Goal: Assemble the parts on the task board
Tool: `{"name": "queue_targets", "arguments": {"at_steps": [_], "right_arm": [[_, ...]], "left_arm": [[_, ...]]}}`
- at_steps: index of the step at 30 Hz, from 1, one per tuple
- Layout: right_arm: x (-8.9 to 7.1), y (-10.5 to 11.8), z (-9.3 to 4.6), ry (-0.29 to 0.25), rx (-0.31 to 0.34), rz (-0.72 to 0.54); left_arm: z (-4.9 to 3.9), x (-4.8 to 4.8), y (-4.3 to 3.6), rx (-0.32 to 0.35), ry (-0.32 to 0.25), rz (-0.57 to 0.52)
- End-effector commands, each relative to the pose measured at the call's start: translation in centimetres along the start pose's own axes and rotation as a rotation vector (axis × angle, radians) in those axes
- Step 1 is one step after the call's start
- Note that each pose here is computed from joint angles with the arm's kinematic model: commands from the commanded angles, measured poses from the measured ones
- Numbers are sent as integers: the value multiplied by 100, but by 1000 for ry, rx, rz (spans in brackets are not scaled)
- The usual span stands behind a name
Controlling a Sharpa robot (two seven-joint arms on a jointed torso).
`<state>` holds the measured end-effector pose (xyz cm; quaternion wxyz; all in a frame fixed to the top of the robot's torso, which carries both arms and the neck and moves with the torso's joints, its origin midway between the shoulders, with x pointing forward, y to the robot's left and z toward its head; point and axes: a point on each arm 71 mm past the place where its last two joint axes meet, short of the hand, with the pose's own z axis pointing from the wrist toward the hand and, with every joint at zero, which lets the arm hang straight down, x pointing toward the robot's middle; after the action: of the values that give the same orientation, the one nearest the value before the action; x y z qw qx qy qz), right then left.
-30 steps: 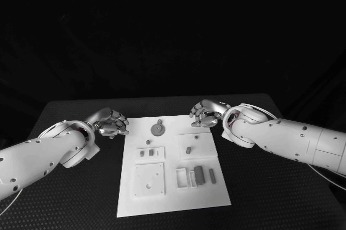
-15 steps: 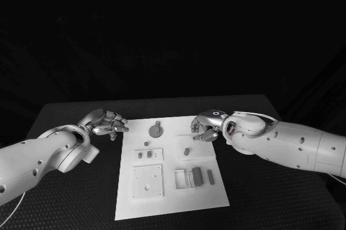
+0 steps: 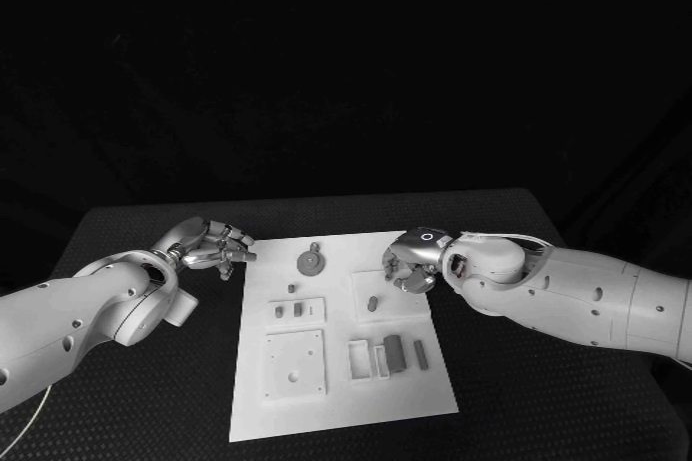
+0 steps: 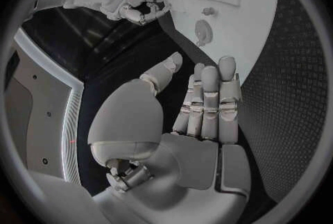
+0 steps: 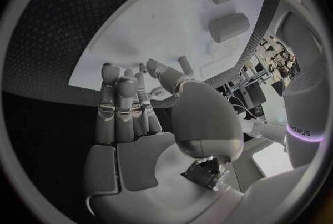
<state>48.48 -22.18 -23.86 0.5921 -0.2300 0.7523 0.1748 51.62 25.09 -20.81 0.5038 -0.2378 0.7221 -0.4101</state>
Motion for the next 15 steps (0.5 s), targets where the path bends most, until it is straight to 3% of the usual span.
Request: {"name": "queue_targets", "arguments": {"at_steps": [1,4,11,15], "right_arm": [[47,4,7,25,9,-2],[43,12,16,13,6,15],[-4,23,23,-93,12,20],[8,32,29,-80,9,18]], "left_arm": [[5,-3,-18,16,-2,-14],[7,-2,-20,16,-3,-14],[14,10,-25,15,-1,-15],[14,8,-22,13,-1,-15]]}}
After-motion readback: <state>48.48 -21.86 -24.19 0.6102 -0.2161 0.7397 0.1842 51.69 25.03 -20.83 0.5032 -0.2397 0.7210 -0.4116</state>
